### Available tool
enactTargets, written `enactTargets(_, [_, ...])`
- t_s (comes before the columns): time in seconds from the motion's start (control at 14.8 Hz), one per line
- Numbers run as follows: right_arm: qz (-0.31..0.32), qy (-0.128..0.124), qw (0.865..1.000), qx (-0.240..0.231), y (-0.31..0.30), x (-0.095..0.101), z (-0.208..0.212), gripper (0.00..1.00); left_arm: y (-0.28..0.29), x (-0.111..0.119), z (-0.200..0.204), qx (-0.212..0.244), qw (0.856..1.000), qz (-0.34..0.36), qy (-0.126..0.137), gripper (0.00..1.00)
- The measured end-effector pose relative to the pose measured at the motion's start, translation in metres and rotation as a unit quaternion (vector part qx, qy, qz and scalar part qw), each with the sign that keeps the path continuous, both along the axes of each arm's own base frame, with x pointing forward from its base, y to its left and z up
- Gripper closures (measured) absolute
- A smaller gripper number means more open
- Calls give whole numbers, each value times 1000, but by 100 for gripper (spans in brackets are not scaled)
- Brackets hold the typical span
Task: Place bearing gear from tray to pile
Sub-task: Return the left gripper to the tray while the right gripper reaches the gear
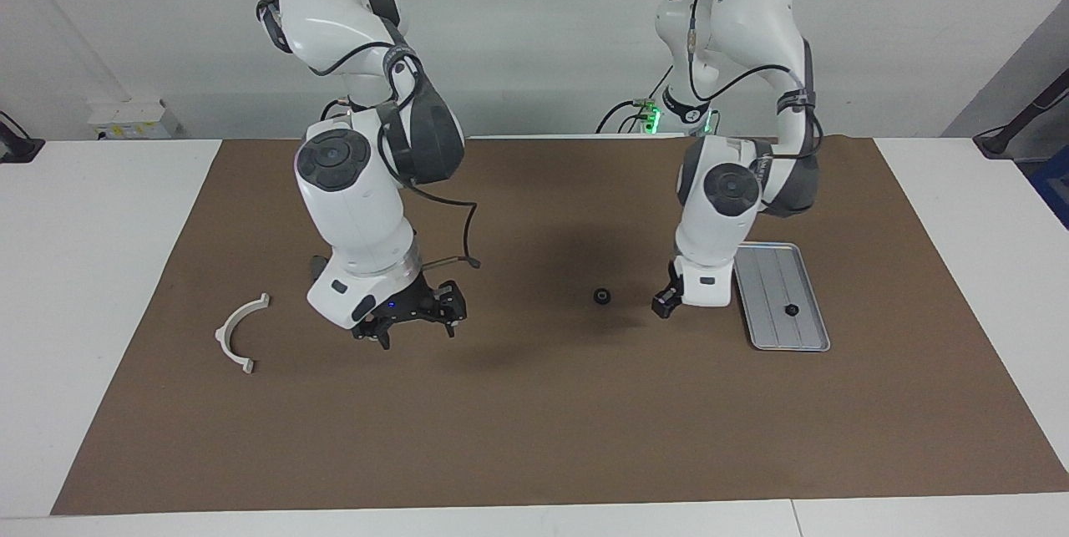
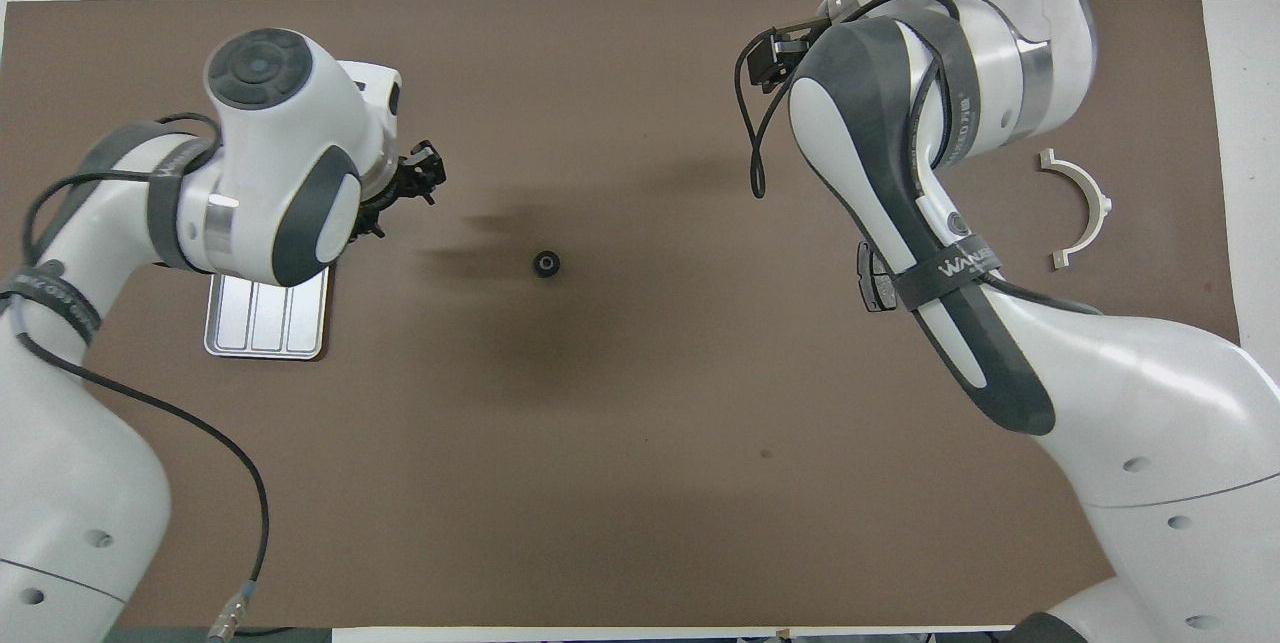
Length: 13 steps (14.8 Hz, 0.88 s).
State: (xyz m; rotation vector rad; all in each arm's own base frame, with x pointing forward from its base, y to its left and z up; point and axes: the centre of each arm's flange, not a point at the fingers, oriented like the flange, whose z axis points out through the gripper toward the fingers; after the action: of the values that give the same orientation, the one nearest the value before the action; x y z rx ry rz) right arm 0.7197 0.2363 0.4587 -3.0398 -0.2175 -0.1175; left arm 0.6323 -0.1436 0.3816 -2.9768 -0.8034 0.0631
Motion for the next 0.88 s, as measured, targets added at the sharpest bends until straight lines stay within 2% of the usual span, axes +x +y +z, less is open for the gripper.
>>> enactTargets(0.13, [-2, 11, 1000, -1, 42, -15, -10, 0, 34, 3, 6, -3, 1000, -21, 1, 30])
enactTargets(0.4, [-7, 25, 1000, -5, 113, -49, -26, 0, 95, 5, -6, -9, 997, -82, 11, 31])
enactTargets(0.47, [-6, 26, 1000, -7, 125, -55, -33, 0, 112, 6, -10, -10, 996, -91, 8, 39])
enactTargets(0.67, [-6, 27, 1000, -14, 158, -76, -47, 1, 151, 5, -24, -12, 993, -114, -7, 41])
enactTargets(0.81, [1, 32, 999, -19, 178, -93, -53, 0, 161, 2, -34, -12, 992, -125, -16, 40])
enactTargets(0.88, [7, 32, 999, -20, 187, -101, -57, 1, 163, 1, -38, -12, 992, -128, -21, 42])
